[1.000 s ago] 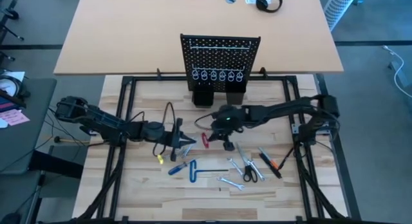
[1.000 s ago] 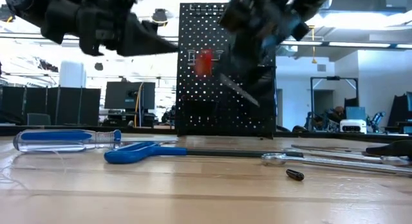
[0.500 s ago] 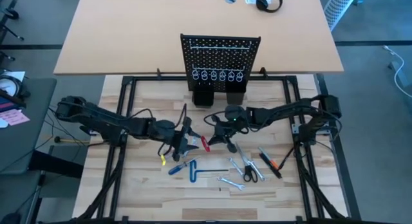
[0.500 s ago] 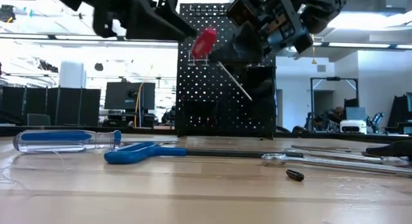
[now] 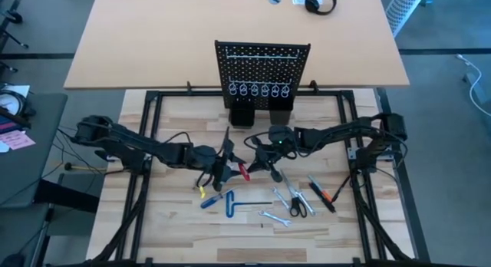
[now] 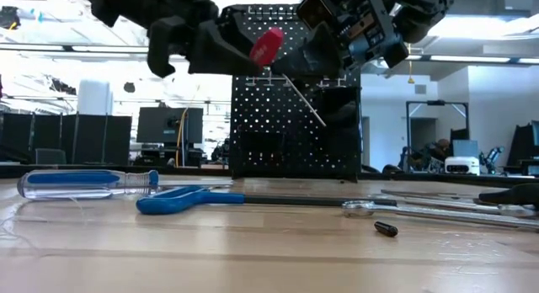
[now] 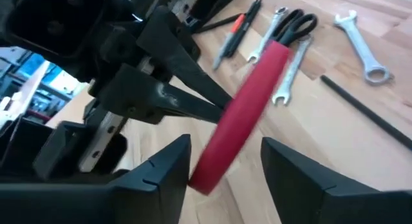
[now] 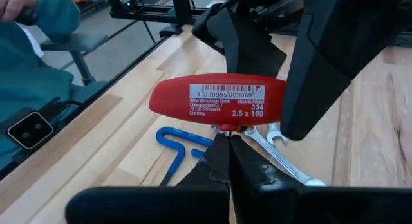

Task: Hang tools onto peg board
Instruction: Hang the red T handle allen wrench on the pegboard

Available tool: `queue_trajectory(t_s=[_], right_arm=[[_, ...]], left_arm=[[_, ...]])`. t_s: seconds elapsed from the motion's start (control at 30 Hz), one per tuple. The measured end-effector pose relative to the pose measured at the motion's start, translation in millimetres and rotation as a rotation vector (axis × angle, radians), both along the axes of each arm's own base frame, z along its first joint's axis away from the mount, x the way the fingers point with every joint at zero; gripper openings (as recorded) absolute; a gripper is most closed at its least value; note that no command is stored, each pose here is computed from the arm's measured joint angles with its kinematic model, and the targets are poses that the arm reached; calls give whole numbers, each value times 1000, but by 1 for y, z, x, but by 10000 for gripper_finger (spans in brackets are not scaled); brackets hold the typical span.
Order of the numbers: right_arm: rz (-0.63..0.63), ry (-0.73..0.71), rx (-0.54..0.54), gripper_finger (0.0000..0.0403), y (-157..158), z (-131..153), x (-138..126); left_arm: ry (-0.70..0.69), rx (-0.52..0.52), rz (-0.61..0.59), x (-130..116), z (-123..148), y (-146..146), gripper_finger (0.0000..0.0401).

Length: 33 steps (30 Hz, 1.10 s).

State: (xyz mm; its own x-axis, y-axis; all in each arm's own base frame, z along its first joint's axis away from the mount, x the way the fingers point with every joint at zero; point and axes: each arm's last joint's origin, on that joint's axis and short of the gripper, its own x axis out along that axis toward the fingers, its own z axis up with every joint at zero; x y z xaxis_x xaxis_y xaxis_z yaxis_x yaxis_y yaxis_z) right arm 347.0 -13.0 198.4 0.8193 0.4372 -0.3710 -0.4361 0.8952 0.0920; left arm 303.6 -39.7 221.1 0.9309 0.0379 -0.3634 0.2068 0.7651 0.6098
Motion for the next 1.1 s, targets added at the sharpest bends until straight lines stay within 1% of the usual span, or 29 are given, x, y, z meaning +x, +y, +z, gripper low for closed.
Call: queue_trajectory(t_s=[0.23,0.43,0.53,0.63,0.7,0.8,0.93,1.0,1.1], right_arm=[[1,3,3,2,0,0,0],[4,0,4,2,0,1,0],[3,-2,4,4,0,1,0],[-13,8,27,19,-1,1,0],[-39,19,48,40,-4,2,0],[-67,53,72,77,-8,-1,-1],[-87,92,77,127,-14,-4,-3],[-151,145,78,144,-19,-6,-6],[-320,206,15,153,-26,-2,-14]], left_arm=[[21,-37,24,5,9,-1,111],[61,-87,-5,7,15,-3,36],[59,-105,0,6,15,-6,34],[53,-135,38,4,17,-7,34],[63,-162,81,1,23,-6,34],[65,-203,141,-5,41,-4,34],[83,-220,162,-12,57,-3,34],[96,-212,220,-16,66,-1,34],[113,-132,394,-23,75,5,34]])
